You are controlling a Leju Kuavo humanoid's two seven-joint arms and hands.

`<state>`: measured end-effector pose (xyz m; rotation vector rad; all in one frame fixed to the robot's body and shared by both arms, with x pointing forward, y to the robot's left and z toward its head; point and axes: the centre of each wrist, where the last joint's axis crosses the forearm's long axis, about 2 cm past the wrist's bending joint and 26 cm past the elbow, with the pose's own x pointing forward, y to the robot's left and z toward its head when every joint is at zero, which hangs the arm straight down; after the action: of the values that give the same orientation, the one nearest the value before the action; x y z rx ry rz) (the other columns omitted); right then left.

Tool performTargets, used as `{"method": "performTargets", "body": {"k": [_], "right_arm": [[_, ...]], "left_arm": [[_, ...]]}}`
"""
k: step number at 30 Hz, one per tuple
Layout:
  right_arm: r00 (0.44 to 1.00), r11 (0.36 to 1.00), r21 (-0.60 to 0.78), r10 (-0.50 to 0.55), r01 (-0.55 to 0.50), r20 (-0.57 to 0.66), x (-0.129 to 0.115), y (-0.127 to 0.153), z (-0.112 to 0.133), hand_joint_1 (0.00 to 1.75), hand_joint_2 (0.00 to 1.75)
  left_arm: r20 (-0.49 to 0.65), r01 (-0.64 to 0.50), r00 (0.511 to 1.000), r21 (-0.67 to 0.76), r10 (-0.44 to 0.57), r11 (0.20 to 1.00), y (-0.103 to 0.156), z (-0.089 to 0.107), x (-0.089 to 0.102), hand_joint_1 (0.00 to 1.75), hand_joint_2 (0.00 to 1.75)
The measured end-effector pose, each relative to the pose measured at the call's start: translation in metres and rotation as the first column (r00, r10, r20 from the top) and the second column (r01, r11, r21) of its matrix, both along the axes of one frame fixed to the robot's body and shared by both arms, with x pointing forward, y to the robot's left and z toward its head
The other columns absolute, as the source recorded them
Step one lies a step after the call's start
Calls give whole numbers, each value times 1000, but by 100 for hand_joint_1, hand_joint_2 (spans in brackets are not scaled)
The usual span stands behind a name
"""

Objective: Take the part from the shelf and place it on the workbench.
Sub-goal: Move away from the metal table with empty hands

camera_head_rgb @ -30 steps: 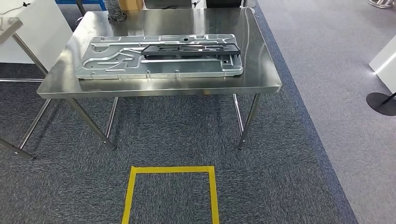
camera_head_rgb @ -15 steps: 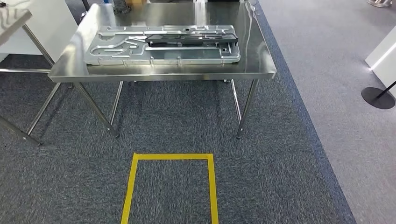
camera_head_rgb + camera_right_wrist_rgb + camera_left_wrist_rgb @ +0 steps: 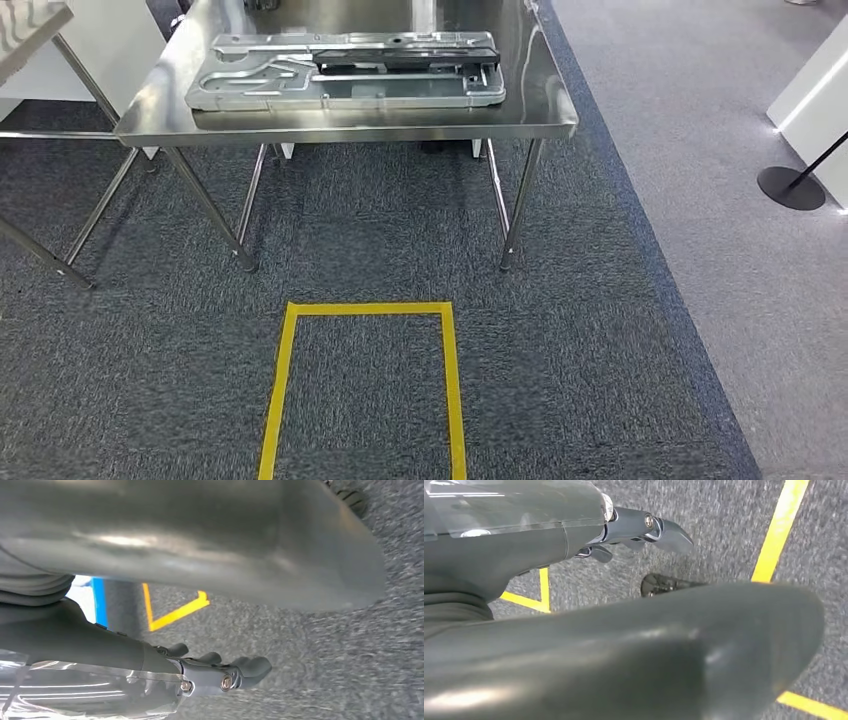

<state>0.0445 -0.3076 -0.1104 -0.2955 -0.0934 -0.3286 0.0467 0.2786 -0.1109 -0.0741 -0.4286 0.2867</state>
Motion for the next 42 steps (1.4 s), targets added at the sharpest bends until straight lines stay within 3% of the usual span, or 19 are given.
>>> {"method": "performTargets", "body": {"k": [21, 25, 28, 32, 34, 38, 39, 42], "right_arm": [[998, 998, 51, 43, -45, 49, -2, 5, -1, 0, 0], [999, 997, 70, 38, -39, 17, -2, 6, -1, 0, 175], [999, 997, 71, 38, -38, 9, -1, 6, -1, 0, 175], [999, 997, 71, 39, -39, 7, -2, 6, -1, 0, 175], [999, 997, 68, 39, -40, 4, -2, 6, -1, 0, 175], [999, 997, 64, 41, -41, -3, -1, 6, -1, 0, 0], [999, 997, 64, 40, -40, -2, -1, 6, -1, 0, 0], [999, 997, 65, 38, -38, 1, -1, 7, -1, 0, 131]], "left_arm": [[-52, -18, 998, 38, 20, 999, 2, 0, -2, 0, 0], [-62, -23, 998, 47, 26, 999, 2, 0, -2, 0, 0], [-61, -25, 998, 49, 28, 999, 2, 0, -2, 0, 0], [-62, -27, 998, 50, 30, 998, 3, 0, -1, 0, 175], [-62, -28, 998, 51, 31, 998, 3, 0, -1, 0, 175], [-60, -24, 998, 54, 27, 998, 4, 0, -1, 0, 175], [-59, -22, 998, 55, 25, 998, 4, 0, -1, 0, 175], [-60, -16, 998, 62, 20, 998, 4, 0, -1, 0, 175]]}}
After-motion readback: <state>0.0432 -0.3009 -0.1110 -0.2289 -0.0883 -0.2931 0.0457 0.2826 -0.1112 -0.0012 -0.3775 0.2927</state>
